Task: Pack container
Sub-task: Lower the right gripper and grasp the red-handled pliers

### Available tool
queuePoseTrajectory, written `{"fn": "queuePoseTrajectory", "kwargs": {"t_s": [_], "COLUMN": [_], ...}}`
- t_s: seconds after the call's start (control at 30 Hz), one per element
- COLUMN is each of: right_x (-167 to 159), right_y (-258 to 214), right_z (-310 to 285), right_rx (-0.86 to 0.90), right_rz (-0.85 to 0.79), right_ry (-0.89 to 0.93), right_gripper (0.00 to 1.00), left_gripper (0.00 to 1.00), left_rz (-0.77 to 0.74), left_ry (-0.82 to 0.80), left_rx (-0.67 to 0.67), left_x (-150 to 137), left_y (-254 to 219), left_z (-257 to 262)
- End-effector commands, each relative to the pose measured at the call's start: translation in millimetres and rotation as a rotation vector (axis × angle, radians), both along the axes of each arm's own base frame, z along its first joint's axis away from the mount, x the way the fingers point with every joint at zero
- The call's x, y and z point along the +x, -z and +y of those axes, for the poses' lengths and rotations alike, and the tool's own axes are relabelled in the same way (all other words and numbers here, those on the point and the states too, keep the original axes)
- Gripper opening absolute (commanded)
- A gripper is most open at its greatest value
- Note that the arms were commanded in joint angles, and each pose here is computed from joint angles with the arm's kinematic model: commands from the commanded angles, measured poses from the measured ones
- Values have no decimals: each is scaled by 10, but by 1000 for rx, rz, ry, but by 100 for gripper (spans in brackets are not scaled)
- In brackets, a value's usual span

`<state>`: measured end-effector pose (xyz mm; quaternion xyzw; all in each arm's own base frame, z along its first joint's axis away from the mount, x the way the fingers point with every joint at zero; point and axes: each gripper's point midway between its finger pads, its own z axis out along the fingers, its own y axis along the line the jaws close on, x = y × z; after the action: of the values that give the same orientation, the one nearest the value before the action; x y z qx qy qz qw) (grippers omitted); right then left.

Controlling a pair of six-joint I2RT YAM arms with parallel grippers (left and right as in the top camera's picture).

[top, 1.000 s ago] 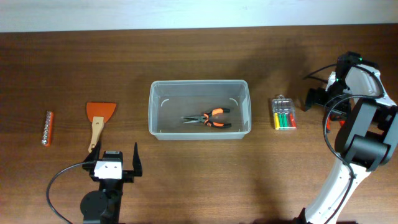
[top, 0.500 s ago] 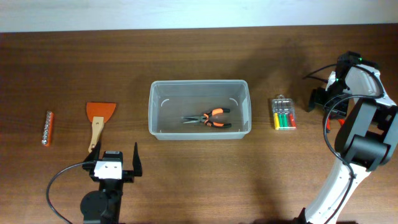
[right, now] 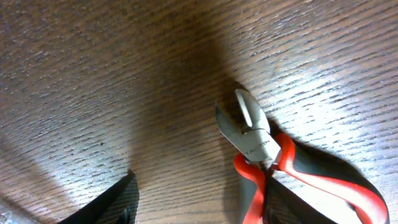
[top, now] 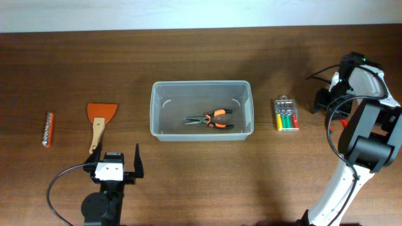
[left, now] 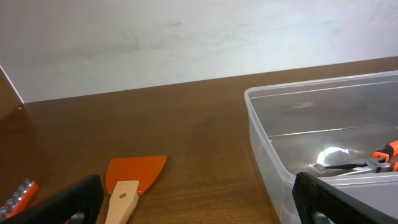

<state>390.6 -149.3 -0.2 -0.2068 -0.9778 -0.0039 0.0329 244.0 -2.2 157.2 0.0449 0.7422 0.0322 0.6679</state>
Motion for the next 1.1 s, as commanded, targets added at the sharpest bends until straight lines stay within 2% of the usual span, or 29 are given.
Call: {"fn": "queuePoseTrajectory", "kwargs": {"t_s": [0.0,0.07,0.17,0.33,0.73,0.9,1.07], "right_x": [-56,-55,-55,-55,-54,-55,-54], "right_y": [102,102,102,102,102,104,102], "right_z": [-10,-10,-10,-10,-10,-10,-10], "right_rx": [1,1,1,1,1,1,1], "right_rz": [31,31,31,31,30,31,31], "right_ry": [11,11,12,15,8,6,6], "right_gripper": [59,56,45,36,31,24,22], "left_gripper": [99,99,99,99,99,99,99], "left_rz": [-3,-3,-3,-3,-3,-3,-3], "left_ry": [-11,-11,-11,-11,-11,-11,-11], "left_rx": [13,13,13,13,13,13,13], "left_x": [-1,-1,-1,-1,-1,-1,-1], "left_y": [9,9,9,9,9,9,9], "left_z": [25,24,24,25,24,25,25]}}
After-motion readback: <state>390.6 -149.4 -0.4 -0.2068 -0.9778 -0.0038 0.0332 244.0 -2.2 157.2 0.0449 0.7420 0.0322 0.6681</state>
